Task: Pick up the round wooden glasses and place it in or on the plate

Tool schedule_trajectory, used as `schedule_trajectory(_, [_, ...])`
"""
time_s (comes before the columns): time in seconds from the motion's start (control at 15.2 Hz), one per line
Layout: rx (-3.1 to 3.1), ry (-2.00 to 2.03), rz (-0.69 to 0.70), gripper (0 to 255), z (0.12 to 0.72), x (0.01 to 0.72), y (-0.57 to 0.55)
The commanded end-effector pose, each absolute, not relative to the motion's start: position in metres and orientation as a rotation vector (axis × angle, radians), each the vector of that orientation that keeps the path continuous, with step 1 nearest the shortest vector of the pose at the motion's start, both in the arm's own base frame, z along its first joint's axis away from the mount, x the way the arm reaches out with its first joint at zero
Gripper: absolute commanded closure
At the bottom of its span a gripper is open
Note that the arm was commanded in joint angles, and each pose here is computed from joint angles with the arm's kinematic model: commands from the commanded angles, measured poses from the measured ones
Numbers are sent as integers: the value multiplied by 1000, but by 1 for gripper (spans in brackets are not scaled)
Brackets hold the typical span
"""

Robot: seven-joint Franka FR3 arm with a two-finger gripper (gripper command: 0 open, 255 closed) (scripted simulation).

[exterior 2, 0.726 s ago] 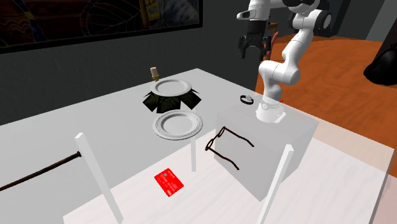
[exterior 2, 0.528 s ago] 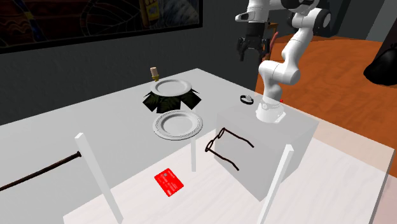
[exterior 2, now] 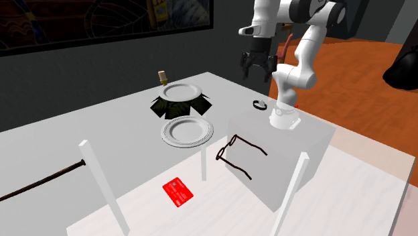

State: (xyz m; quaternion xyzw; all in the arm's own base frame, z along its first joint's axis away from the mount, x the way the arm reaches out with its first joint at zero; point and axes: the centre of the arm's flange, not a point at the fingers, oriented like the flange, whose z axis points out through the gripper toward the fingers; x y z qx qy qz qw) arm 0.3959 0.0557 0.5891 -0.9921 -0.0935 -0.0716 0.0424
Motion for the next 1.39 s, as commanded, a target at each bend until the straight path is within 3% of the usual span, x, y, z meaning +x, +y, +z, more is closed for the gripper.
schedule_trajectory(0.0, [-3039,-305,-224,0,579,419,67])
schedule_trajectory(1.32, [-3069,-493,-260,0,485,635,186])
